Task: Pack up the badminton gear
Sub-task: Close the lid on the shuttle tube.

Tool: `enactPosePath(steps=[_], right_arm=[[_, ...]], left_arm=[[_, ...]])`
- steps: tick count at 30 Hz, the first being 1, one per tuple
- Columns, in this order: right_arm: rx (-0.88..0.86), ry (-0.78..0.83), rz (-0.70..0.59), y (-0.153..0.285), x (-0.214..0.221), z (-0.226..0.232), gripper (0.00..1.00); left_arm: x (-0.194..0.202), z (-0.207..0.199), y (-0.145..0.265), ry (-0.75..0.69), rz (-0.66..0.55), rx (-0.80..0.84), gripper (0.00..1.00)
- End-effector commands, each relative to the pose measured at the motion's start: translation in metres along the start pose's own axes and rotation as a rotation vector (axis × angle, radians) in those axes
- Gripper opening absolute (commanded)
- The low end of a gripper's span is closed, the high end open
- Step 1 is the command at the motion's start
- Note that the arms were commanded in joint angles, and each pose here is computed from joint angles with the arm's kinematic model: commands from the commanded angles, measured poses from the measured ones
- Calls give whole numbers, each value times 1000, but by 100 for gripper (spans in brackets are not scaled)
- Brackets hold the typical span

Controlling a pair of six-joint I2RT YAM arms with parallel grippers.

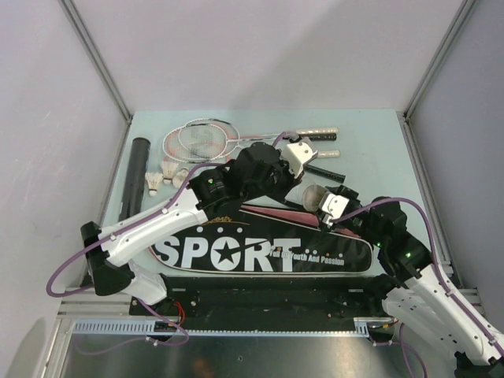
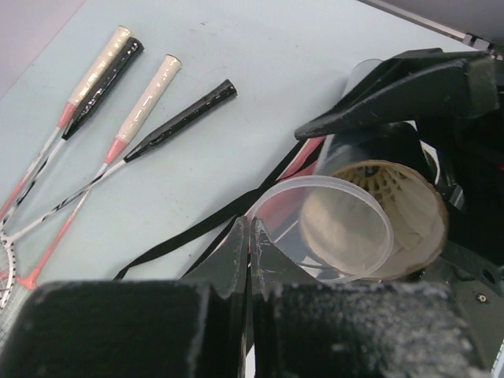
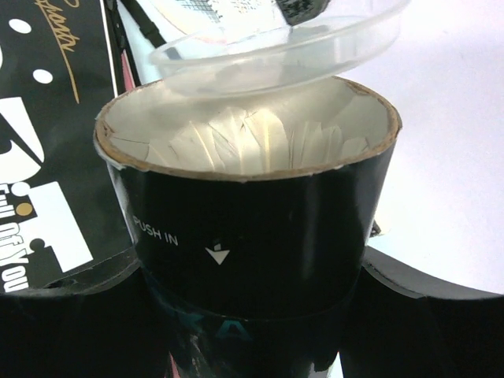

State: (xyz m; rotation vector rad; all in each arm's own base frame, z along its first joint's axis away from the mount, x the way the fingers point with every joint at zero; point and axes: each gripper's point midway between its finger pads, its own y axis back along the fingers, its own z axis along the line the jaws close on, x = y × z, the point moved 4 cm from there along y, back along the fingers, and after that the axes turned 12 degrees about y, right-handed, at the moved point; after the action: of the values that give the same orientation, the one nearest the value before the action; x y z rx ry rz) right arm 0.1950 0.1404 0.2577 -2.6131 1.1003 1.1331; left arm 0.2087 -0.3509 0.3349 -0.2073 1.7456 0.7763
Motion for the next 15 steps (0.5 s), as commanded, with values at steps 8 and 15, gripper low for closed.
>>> enactPosePath(steps=[8,15], right_arm=[[143,36,-91,1,-28,-37,13],[141,34,-93,1,-29,-36,13]], left_arm=[[-26,-15,6,38,-43,134,0],[-16,-13,-6,4,-13,102,0]])
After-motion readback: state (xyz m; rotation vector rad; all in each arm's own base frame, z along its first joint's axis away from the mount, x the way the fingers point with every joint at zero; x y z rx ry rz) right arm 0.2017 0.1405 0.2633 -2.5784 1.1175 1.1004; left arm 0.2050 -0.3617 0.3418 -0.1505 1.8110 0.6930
